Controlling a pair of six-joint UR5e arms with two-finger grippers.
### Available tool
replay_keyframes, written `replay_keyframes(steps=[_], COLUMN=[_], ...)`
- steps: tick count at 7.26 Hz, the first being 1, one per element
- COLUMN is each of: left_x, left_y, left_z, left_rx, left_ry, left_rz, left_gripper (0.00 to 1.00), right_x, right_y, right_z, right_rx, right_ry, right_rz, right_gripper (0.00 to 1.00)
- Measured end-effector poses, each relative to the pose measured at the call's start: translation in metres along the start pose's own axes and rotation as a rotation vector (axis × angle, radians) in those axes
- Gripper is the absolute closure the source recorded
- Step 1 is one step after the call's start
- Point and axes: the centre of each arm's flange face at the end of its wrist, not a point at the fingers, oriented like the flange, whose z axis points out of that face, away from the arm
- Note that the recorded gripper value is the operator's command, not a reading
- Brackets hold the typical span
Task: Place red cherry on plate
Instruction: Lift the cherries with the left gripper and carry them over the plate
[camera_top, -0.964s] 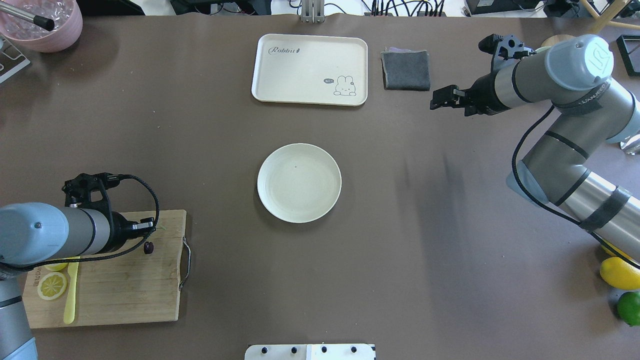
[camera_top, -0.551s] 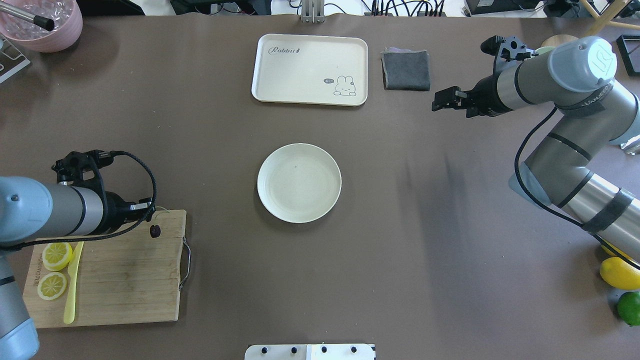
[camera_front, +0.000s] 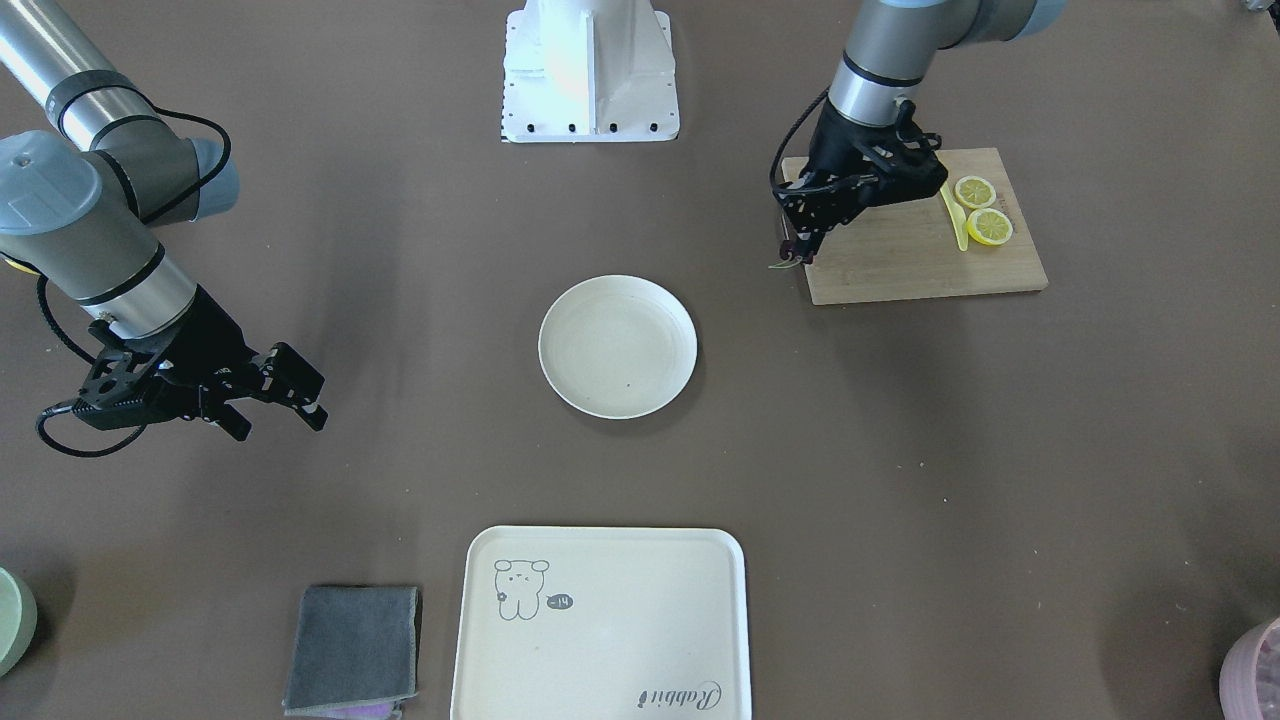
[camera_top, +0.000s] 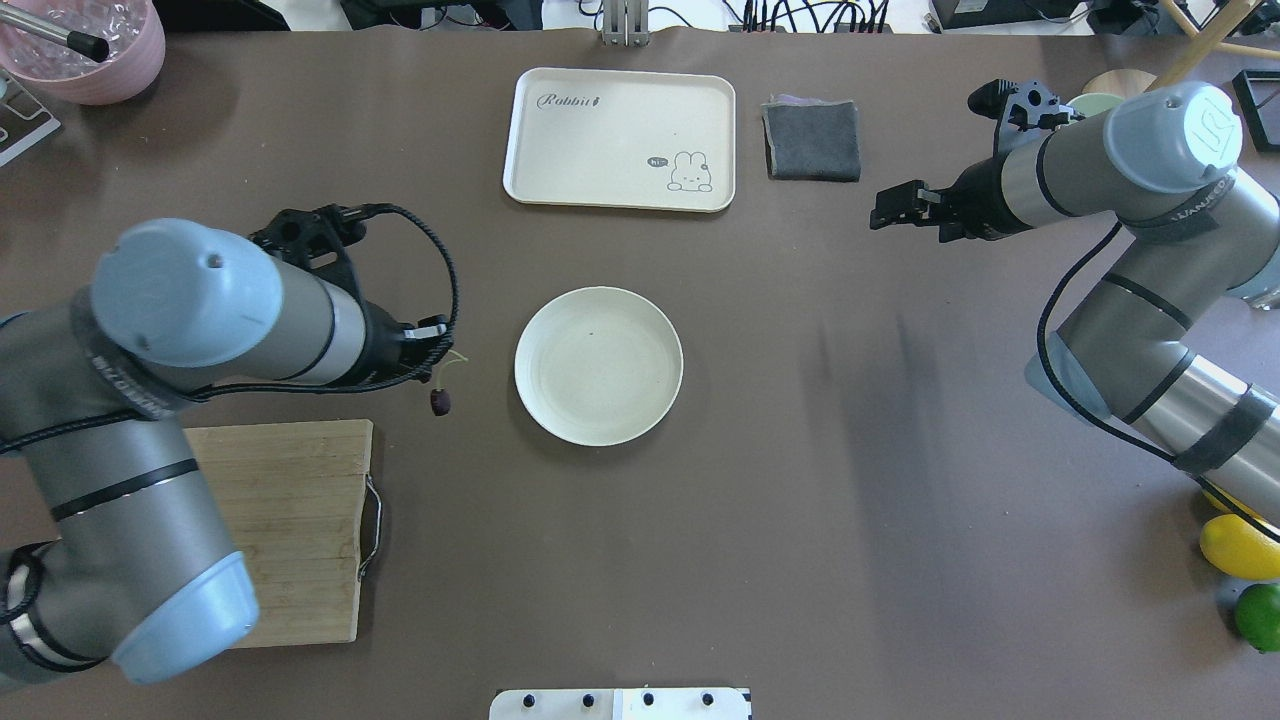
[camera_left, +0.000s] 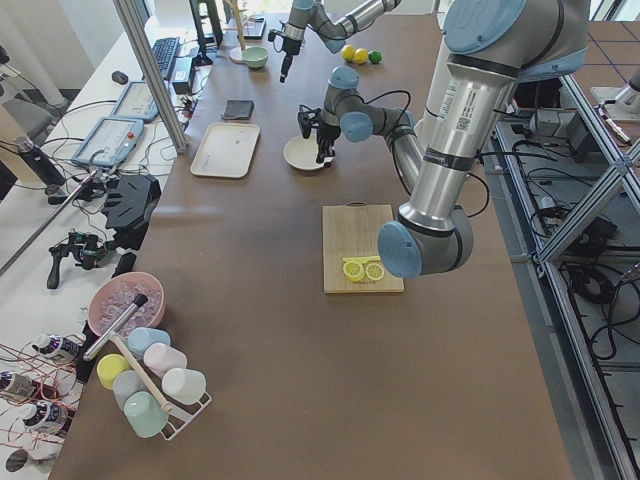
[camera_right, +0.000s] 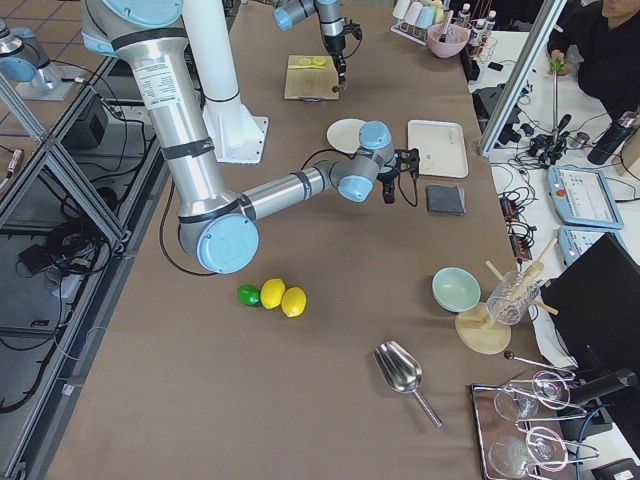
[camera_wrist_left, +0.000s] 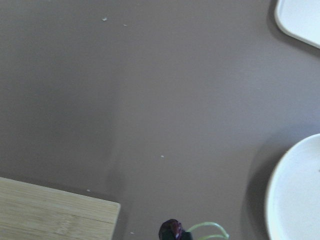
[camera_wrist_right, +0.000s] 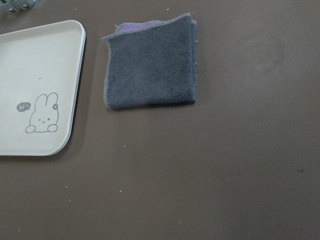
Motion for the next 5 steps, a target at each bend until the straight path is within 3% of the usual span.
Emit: replay_keyframes(steps=[3, 5], left_x=[0.072, 0.096], left_y=[0.046, 0.053], left_z=[0.036, 0.056], left_rx=[0.009, 0.01], left_ry=[0.015, 0.106], left_rz=[0.001, -0.001], left_gripper=[1.0, 1.0], right_x=[0.003, 0.004], right_y=[0.004, 0.005], right_z=[0.002, 0.003], right_rx=[-0.006, -0.007], right_ry=[0.003, 0.005], right_rz=[0.0, 0.0], right_gripper=[0.0, 0.0])
